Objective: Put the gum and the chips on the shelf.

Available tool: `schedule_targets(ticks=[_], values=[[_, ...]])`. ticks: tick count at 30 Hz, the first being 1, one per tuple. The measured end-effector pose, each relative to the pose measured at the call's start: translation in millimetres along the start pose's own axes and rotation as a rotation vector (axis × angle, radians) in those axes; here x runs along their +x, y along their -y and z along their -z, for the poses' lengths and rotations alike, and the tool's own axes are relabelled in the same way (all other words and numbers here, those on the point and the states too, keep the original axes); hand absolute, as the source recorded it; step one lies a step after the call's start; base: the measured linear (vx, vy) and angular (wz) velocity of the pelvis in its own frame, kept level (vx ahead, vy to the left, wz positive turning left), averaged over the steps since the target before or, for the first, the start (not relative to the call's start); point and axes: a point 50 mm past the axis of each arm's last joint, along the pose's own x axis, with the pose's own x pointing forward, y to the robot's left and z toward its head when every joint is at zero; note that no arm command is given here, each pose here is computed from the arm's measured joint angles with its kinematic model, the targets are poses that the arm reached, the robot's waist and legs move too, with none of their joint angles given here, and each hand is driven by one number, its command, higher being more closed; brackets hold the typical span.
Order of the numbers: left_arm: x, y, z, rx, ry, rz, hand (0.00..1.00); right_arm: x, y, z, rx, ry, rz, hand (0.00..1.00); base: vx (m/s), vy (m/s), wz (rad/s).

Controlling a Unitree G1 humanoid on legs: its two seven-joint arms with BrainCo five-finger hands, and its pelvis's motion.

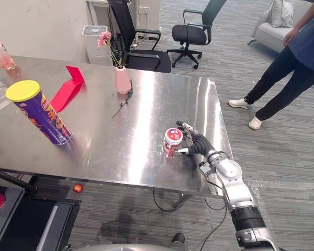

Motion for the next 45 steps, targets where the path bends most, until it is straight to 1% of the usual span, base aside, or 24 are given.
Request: schedule_targets(ticks=[23, 38, 45], values=[[-0.1, 1.7, -3.3, 0.003, 0.013, 0.004, 0.00, 5.0, 6.9, -0.3, 0.000, -0.002, 0.048, 0.00, 0.00, 0.000, 0.00], [-0.1, 2.1, -3.3, 0.003, 0.013, 0.004, 0.00, 5.4, 6.3, -1.2, -0.001, 0.003, 0.042, 0.00, 0.00, 0.000, 0.00], [-0.2, 3.1, -3.3, 0.008, 0.014, 0.004, 0.00, 6.4, 2.2, -2.3, -0.004, 0.008, -0.002, 0.00, 0.00, 0.000, 0.00]])
